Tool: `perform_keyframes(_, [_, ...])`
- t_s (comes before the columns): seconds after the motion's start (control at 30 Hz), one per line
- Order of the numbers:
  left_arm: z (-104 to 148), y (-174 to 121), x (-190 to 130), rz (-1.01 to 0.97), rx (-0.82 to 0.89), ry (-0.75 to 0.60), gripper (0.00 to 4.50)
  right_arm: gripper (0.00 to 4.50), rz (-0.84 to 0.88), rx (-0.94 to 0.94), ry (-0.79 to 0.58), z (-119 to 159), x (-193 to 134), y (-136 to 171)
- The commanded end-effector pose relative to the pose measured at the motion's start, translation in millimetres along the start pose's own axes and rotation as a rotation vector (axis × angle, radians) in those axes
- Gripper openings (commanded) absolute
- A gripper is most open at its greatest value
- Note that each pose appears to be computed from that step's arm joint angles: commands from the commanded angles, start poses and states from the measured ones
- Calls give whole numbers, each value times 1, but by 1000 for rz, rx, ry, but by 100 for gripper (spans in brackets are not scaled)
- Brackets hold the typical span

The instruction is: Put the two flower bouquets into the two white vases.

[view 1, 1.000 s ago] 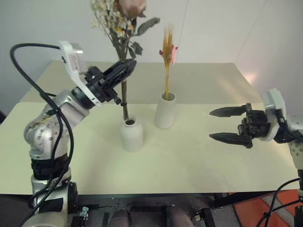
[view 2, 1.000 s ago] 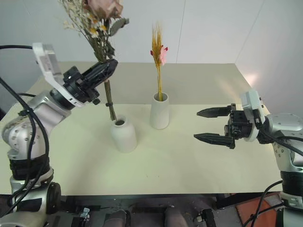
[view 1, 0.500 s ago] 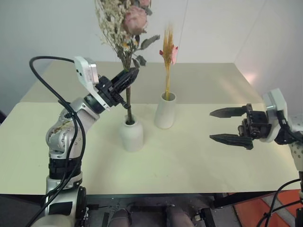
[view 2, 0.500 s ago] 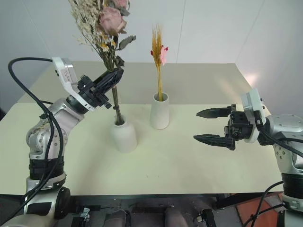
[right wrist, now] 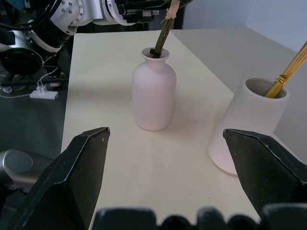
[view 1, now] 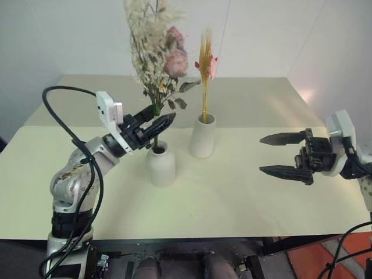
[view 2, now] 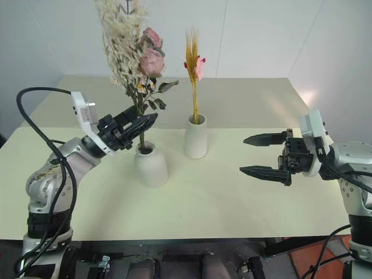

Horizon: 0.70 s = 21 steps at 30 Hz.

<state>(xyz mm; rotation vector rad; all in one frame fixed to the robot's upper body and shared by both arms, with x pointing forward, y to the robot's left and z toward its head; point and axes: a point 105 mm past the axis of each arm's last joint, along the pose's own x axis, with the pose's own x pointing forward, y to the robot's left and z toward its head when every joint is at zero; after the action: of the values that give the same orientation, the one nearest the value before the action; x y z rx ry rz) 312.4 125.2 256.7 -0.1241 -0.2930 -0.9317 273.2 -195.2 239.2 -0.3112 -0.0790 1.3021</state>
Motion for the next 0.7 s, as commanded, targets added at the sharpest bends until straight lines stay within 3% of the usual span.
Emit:
perform_keyframes(0.03, [10, -6, -15, 1, 37, -2, 407, 450, -8, -41, -4, 10, -5, 0])
perform_keyframes(0.1, [8, -7, -22, 20, 27, 9, 445, 450, -9, -39, -2, 9, -5, 0])
perform_keyframes(0.47, [-2, -17, -51, 50, 37, 117, 445, 450, -15, -41, 15, 6, -7, -1])
perform_keyframes(0.7, [15, -5, -92, 87, 156, 247, 445, 450, -18, -32, 27, 1, -9, -1])
